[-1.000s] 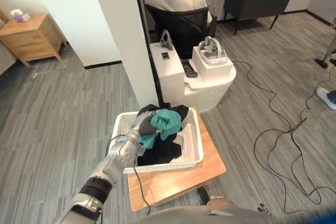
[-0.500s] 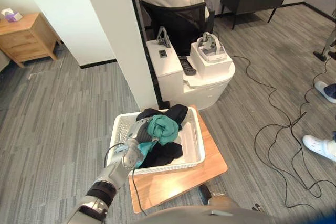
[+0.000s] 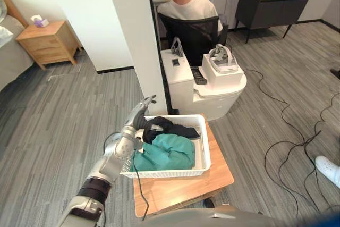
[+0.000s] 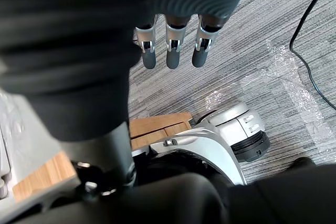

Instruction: Tidy the bed and pick cloth on bed and put in laundry

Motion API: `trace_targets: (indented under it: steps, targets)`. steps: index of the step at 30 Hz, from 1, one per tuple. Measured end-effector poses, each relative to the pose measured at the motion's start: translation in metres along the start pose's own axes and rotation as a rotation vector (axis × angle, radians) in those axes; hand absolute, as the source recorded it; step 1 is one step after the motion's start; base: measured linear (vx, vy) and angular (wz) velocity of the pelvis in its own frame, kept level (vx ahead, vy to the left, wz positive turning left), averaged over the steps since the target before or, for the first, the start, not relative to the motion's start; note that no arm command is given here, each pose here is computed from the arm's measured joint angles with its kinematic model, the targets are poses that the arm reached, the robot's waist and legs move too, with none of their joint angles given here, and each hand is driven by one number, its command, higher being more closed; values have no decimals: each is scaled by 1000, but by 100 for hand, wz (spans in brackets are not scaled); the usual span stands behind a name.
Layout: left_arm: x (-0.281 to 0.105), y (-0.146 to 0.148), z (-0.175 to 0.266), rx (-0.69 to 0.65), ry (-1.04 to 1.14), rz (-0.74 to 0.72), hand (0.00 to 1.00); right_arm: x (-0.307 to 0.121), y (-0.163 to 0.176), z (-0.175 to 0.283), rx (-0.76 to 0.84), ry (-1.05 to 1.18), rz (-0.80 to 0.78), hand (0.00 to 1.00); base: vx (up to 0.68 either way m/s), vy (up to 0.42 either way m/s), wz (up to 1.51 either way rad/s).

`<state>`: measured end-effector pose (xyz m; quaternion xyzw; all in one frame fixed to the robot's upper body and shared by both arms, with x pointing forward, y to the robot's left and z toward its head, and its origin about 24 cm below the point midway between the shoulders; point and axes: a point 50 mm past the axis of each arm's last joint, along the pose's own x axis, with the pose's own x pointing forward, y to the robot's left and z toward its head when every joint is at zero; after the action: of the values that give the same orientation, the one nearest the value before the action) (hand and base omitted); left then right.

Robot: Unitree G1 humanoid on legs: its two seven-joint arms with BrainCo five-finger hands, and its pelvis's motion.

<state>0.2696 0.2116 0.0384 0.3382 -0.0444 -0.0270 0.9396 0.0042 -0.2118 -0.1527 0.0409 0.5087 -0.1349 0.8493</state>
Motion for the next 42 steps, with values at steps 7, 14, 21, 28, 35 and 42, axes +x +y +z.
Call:
trace_targets:
  steps: [7, 14, 21, 28, 35, 42]
  targets:
    - [-38, 21, -30, -534, 208, 351, 0, 1, 1, -4, -19, 45, 13, 0, -8, -27, 27]
    - [-134, -12, -103, -698, 708, 557, 0, 2, 3, -11, -24, 97, 37, 0, 2, -23, 32]
    - [-229, -50, -140, -790, 1095, 624, 0, 3, 3, -9, -25, 97, 50, 0, -30, -29, 9]
    - [-274, -117, -129, -853, 1303, 309, 0, 3, 2, -11, 12, 113, 42, 0, -31, -53, 5]
    - [-283, -140, -125, -756, 1465, 19, 0, 3, 0, -10, 9, 118, 33, 0, 11, -67, -7]
    - [-276, -145, -125, -739, 1505, -117, 0, 3, -5, -8, -19, 99, 19, 0, 12, -62, -9]
